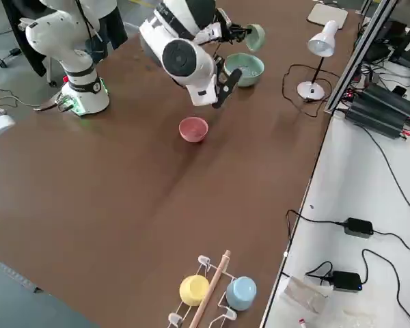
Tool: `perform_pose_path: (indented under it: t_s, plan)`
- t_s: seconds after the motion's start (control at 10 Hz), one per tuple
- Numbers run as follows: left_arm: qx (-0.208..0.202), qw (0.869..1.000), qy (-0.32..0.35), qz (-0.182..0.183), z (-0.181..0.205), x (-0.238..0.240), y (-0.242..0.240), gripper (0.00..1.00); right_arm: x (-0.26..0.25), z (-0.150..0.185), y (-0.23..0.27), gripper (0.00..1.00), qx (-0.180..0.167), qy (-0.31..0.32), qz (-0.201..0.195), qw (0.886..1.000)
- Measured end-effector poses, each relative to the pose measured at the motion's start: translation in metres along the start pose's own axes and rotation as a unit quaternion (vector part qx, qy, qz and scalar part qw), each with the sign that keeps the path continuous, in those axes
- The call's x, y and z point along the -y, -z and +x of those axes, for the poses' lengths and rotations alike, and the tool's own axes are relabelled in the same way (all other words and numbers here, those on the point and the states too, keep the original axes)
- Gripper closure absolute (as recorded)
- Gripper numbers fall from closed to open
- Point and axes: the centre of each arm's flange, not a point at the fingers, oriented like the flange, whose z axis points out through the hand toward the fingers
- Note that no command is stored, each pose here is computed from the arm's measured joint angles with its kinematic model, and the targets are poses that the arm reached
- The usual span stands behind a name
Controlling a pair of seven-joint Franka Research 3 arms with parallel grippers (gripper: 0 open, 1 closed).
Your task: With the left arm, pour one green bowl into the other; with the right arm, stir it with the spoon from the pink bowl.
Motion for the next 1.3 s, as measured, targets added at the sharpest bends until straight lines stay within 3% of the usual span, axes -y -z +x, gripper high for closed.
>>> perform_pose_path:
  t_s: [0.3,0.6,0.7,0.9,1.1,1.3]
  plan:
    - [0.113,0.99,0.007,0.084,0.048,-0.008,-0.047,0.95,0.016,0.002,-0.009,0.94,0.0,-0.008,-0.012,1.0]
    - [0.214,0.964,0.049,0.153,0.123,-0.016,-0.116,0.95,0.06,0.001,-0.037,0.94,0.002,-0.025,-0.049,0.999]
    - [0.247,0.953,0.055,0.167,0.147,-0.015,-0.134,0.95,0.084,0.0,-0.051,0.94,0.0,-0.033,-0.059,0.998]
    - [0.329,0.926,0.002,0.183,0.183,-0.003,-0.172,0.95,0.138,-0.007,-0.086,0.94,-0.022,-0.059,-0.094,0.994]
    - [0.39,0.898,-0.015,0.202,0.22,0.008,-0.255,0.95,0.192,-0.022,-0.136,0.94,-0.048,-0.081,-0.119,0.988]
    - [0.431,0.882,-0.016,0.188,0.243,0.028,-0.336,0.95,0.234,-0.045,-0.185,0.94,-0.073,-0.092,-0.162,0.98]
